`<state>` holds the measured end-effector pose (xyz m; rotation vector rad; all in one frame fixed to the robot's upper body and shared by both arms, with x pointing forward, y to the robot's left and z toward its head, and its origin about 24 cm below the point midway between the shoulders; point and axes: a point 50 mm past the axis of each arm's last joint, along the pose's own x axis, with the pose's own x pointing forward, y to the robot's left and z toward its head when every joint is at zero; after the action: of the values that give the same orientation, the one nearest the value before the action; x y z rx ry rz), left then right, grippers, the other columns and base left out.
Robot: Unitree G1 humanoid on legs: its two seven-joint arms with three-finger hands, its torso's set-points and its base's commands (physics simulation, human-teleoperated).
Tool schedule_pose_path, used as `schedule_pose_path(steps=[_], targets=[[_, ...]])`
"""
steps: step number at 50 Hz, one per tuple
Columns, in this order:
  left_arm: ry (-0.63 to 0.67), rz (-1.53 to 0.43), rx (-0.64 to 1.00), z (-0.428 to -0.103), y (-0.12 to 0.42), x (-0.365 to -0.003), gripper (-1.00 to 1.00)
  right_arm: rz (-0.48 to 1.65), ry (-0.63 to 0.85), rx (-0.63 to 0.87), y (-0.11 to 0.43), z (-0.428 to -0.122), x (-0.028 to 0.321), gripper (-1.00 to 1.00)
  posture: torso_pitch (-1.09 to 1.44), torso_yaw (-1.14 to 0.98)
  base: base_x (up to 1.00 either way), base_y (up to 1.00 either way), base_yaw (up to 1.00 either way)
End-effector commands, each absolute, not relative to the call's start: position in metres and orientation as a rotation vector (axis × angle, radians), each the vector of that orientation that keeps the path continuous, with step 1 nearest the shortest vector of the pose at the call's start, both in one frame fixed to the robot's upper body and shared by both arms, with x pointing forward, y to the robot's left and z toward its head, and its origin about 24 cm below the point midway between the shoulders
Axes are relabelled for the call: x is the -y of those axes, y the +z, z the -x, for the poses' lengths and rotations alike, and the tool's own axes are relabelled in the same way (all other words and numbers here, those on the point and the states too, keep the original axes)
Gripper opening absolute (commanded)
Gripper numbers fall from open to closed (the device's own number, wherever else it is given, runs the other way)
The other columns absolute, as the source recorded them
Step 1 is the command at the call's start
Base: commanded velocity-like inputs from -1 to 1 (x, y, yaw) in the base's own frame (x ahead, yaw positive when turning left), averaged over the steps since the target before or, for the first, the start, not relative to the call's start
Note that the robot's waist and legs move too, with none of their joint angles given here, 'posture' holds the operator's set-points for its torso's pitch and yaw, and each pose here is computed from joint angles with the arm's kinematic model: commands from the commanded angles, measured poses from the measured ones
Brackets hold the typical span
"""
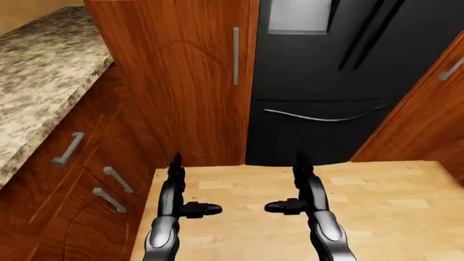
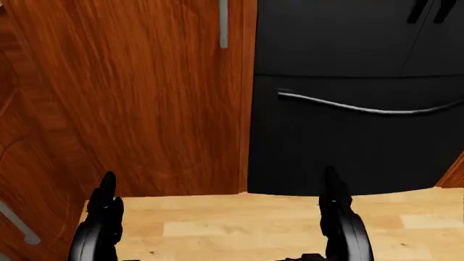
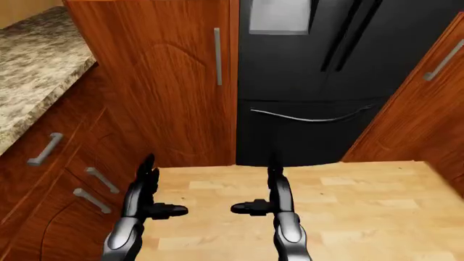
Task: Navigate to the stove.
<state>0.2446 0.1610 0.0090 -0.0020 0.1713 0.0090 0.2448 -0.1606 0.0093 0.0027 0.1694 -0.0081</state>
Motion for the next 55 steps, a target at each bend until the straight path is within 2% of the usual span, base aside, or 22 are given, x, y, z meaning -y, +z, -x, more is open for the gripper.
schedule_pose_path(steps=[1,17,20,21,23,26,29,30,31,33,37,38,42,48,55], targets=[[0.001,0.0,0.001,-0.253,0.042,-0.16,1.0,0.002,0.001,-0.004,0.042,-0.252,0.16,1.0,0.0,0.0,0.0,0.0,0.0],[0.014,-0.011,0.017,-0.252,0.046,-0.162,1.0,0.012,0.006,-0.002,0.046,-0.25,0.159,1.0,0.0,0.0,0.0,0.0,0.0],[0.042,-0.002,0.04,-0.255,0.055,-0.166,1.0,-0.09,0.017,0.05,0.066,-0.25,0.163,1.0,0.0,0.0,0.0,0.0,0.0],[0.035,0.039,0.068,-0.258,0.063,-0.166,1.0,-0.038,0.003,0.063,0.073,-0.249,0.165,1.0,0.0,0.0,0.0,0.0,0.0],[0.117,0.007,0.162,-0.267,0.085,-0.174,1.0,-0.065,-0.018,0.092,0.095,-0.247,0.169,1.0,0.0,0.0,0.0,0.0,0.0],[0.134,0.009,0.263,-0.262,0.118,-0.176,1.0,-0.083,-0.036,0.131,0.121,-0.242,0.176,1.0,0.0,0.0,0.0,0.0,0.0],[0.083,0.063,0.244,-0.261,0.136,-0.171,1.0,-0.087,-0.037,0.158,0.137,-0.237,0.177,1.0,0.0,0.0,0.0,0.0,0.0],[0.116,0.059,0.304,-0.262,0.144,-0.174,1.0,-0.072,-0.037,0.161,0.14,-0.236,0.176,1.0,0.0,0.0,0.0,0.0,0.0],[0.122,0.08,0.27,-0.262,0.148,-0.176,1.0,-0.067,-0.035,0.168,0.143,-0.235,0.176,1.0,0.0,0.0,0.0,0.0,0.0],[0.135,0.025,0.312,-0.259,0.165,-0.179,1.0,-0.051,-0.03,0.188,0.157,-0.23,0.175,1.0,0.0,0.0,0.0,0.0,0.0],[0.12,0.028,0.334,-0.249,0.187,-0.179,1.0,-0.032,-0.037,0.243,0.186,-0.219,0.175,1.0,0.0,0.0,0.0,0.0,0.0],[0.082,0.051,0.333,-0.244,0.195,-0.177,1.0,-0.025,-0.034,0.253,0.194,-0.216,0.175,1.0,0.0,0.0,0.0,0.0,0.0],[0.091,0.047,0.42,-0.236,0.219,-0.177,1.0,0.0,-0.03,0.306,0.218,-0.204,0.173,1.0,0.0,0.0,0.0,0.0,0.0],[0.148,0.013,0.433,-0.224,0.24,-0.187,1.0,0.017,-0.042,0.377,0.249,-0.199,0.177,1.0,0.0,0.0,0.0,0.0,0.0],[0.14,0.023,0.445,-0.222,0.244,-0.19,1.0,0.07,-0.078,0.403,0.27,-0.186,0.18,1.0,0.0,0.0,0.0,0.0,0.0]])
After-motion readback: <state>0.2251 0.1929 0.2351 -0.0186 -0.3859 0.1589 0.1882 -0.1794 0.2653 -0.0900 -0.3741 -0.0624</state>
